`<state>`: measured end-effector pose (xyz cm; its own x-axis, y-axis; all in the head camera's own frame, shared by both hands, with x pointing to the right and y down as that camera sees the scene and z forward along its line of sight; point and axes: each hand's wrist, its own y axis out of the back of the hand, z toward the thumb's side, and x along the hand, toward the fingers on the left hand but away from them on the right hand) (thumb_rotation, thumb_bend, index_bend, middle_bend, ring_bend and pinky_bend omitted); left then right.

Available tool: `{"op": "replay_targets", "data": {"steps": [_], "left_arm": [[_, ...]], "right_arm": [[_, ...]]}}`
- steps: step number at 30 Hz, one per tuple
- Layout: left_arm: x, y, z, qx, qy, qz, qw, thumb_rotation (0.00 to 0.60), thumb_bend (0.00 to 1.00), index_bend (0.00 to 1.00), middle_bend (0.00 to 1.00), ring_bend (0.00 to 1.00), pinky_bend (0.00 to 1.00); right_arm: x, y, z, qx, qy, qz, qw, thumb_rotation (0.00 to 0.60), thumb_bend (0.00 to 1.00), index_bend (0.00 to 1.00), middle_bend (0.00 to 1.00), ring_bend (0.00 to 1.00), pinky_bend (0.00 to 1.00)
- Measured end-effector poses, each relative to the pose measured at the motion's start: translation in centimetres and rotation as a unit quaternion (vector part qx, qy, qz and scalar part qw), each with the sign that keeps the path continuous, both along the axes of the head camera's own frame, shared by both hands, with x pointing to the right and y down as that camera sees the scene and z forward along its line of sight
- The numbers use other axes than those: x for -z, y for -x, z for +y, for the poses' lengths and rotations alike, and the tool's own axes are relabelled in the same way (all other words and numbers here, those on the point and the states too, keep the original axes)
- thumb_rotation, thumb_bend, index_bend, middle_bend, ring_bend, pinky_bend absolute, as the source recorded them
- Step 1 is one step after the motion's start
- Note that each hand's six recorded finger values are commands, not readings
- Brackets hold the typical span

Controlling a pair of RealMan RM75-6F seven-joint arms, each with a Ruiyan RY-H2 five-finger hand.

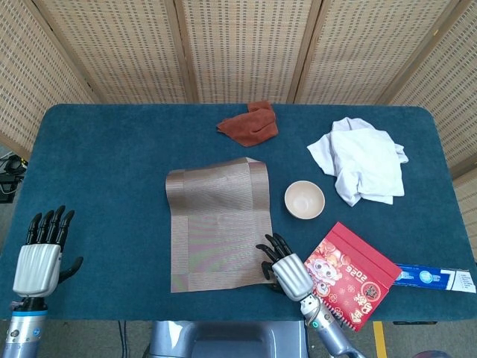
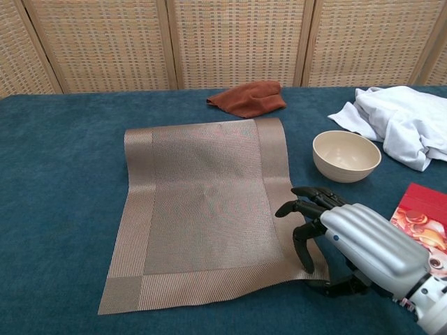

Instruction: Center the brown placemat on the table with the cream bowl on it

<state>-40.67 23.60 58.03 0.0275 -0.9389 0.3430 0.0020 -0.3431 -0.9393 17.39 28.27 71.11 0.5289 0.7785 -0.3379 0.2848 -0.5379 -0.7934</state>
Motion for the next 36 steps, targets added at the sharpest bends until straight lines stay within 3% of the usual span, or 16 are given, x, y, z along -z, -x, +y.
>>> {"op": "replay_targets", "data": {"steps": [7,23,36], "left_arm": [[0.0,0.0,0.0,-0.001,0.000,0.000,1.0000,0.600,0.21,0.00,0.00,0.00,0.00],[-0.1,0.0,0.0,-0.001,0.001,-0.002,1.0000,0.600,0.21,0.00,0.00,0.00,0.00],[-0.1,0.0,0.0,0.001,0.000,-0.002,1.0000,0.600,0.20,0.00,0.00,0.00,0.00]], "right_arm": [[-0.2,-0.2,0.1,-0.002,0.002,0.004,1.0000,0.600,0.62,0.74,0.29,0.00,0.00],[0.3,-0.4,-0.1,-0.003,-0.004,-0.001,1.0000,0.600,0.62,0.74,0.29,0.00,0.00],[2.5,-1.4,-1.3,-0.010,-0.035,-0.006,0.9993,0.600,0.62,0.75,0.30,0.00,0.00]]}}
